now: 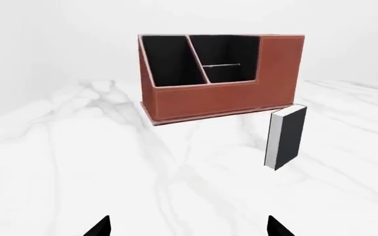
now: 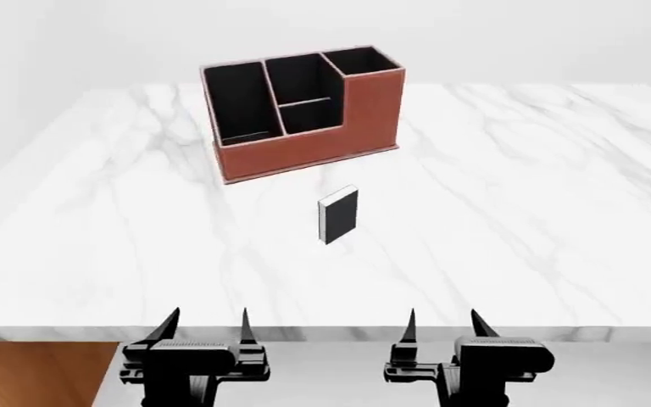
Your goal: Pick up the book and place it in the left compartment of the caddy.
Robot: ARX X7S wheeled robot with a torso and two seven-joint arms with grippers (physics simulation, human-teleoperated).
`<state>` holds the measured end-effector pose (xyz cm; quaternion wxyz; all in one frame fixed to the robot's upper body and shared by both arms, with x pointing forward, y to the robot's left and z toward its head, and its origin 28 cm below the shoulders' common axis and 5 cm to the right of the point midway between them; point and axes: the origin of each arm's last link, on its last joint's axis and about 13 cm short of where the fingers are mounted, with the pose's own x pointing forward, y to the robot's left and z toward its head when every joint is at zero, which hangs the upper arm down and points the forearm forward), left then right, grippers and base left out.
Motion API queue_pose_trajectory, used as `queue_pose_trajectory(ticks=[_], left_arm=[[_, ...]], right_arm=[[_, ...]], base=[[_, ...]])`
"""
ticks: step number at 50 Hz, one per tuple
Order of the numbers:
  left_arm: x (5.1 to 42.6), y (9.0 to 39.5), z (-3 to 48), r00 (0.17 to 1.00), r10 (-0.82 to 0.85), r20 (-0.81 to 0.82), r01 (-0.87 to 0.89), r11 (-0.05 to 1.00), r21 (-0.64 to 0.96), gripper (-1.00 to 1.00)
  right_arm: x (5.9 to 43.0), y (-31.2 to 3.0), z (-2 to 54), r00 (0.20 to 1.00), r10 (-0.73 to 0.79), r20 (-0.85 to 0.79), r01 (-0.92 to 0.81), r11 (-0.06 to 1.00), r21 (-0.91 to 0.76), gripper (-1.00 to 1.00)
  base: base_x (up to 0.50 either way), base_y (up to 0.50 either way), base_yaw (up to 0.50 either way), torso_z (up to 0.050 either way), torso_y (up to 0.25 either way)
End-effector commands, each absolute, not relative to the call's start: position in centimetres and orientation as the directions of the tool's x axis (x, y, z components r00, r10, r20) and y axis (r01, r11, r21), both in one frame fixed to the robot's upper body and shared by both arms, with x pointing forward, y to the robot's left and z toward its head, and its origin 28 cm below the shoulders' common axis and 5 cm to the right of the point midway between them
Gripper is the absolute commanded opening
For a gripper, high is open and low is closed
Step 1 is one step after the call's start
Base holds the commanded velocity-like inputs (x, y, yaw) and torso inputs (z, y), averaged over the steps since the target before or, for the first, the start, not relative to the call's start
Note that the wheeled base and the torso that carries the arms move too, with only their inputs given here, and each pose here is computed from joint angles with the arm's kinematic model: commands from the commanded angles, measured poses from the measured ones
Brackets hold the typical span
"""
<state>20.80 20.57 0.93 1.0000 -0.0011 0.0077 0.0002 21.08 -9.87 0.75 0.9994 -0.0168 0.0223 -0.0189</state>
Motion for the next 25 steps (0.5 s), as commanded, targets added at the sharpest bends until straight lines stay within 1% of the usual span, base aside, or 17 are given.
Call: queue_pose_trajectory(ticks=[1, 9, 10, 11, 12, 14, 15, 16, 17, 18, 19, 20, 21, 22, 25], left_arm=[[20.8, 20.7, 0.8, 1.0, 0.01, -0.018, -0.01, 1.0, -0.001, 1.0], [20.7, 20.7, 0.8, 1.0, 0.011, -0.022, -0.011, 1.0, 0.0, 1.0], [20.7, 20.7, 0.8, 1.0, 0.01, -0.025, -0.01, 1.0, -0.001, 1.0], [20.8, 20.7, 0.9, 1.0, 0.011, -0.029, -0.011, 1.0, -0.006, 1.0], [20.9, 20.8, 1.2, 0.999, 0.015, -0.044, -0.016, 1.0, -0.014, 1.0], [21.0, 20.9, 2.0, 0.998, 0.028, -0.053, -0.028, 1.0, -0.008, 1.0], [21.0, 20.9, 2.0, 0.998, 0.028, -0.053, -0.028, 1.0, -0.008, 1.0], [21.7, 21.3, 4.8, 0.998, 0.052, -0.023, -0.052, 0.999, 0.001, 1.0], [23.2, 22.3, 9.4, 0.994, 0.083, 0.076, -0.082, 0.997, -0.015, 1.0], [22.6, 22.1, 11.9, 0.993, 0.065, 0.103, -0.065, 0.998, -0.003, 1.0], [22.7, 22.2, 13.7, 0.994, 0.058, 0.092, -0.061, 0.998, 0.03, 1.0], [23.0, 22.7, 15.6, 0.991, 0.079, 0.111, -0.087, 0.994, 0.065, 1.0], [23.1, 22.8, 16.0, 0.99, 0.078, 0.116, -0.085, 0.994, 0.061, 1.0], [23.4, 23.2, 16.0, 0.985, 0.099, 0.144, -0.111, 0.99, 0.083, 1.0], [23.4, 23.2, 16.0, 0.984, 0.099, 0.146, -0.112, 0.99, 0.085, 1.0]], right_arm=[[21.1, -9.7, 0.5, 0.998, -0.03, -0.049, 0.028, 0.999, -0.039, 1.0], [21.0, -9.8, 0.5, 0.998, -0.033, -0.05, 0.031, 0.999, -0.041, 1.0], [21.0, -9.8, 0.5, 0.998, -0.027, -0.054, 0.026, 0.999, -0.026, 1.0], [21.0, -9.7, 0.6, 0.999, -0.006, -0.05, 0.004, 0.999, -0.046, 1.0], [21.1, -9.7, 1.3, 0.999, -0.017, -0.042, 0.015, 0.999, -0.047, 1.0], [21.6, -9.7, 2.3, 0.997, 0.031, -0.076, -0.033, 0.999, -0.034, 1.0], [21.6, -9.7, 2.4, 0.997, 0.031, -0.076, -0.033, 0.999, -0.034, 1.0], [22.4, -9.8, 5.5, 0.998, 0.049, -0.035, -0.05, 0.998, -0.03, 1.0], [24.3, -10.0, 10.7, 0.994, 0.066, 0.092, -0.066, 0.998, -0.008, 1.0], [23.7, -9.8, 13.4, 0.987, 0.097, 0.125, -0.098, 0.995, -0.001, 1.0], [23.9, -9.8, 15.0, 0.99, 0.1, 0.099, -0.099, 0.995, -0.021, 1.0], [24.4, -9.9, 17.0, 0.986, 0.073, 0.147, -0.062, 0.995, -0.075, 1.0], [24.5, -9.9, 17.4, 0.987, 0.074, 0.146, -0.064, 0.995, -0.073, 1.0], [25.1, -9.9, 17.4, 0.983, 0.096, 0.156, -0.088, 0.995, -0.056, 1.0], [25.1, -9.9, 17.3, 0.983, 0.099, 0.157, -0.09, 0.994, -0.059, 1.0]], base=[[0.0, 0.5, 0.0, 0.0, 0.0], [0.0, 0.5, 0.0, 0.0, 0.0], [0.0, 0.5, 0.0, 0.0, 0.0], [0.0, 0.45, 0.0, 0.0, 0.0], [0.0, 0.0, 0.0, 0.0, 0.0], [0.0, 0.0, 0.0, 0.0, 0.0], [0.0, 0.0, 0.0, 0.0, 0.0], [0.0, 0.0, 0.0, 0.0, 0.0], [0.0, 0.0, 0.0, 0.0, 0.0], [0.0, 0.0, 0.0, 0.0, 0.0], [0.0, 0.0, 0.0, 0.0, 0.0], [0.0, 0.0, 0.0, 0.0, 0.0], [0.0, 0.0, 0.0, 0.0, 0.0], [0.5, 0.0, 0.0, 0.0, 0.0], [0.5, 0.0, 0.0, 0.0, 0.0]])
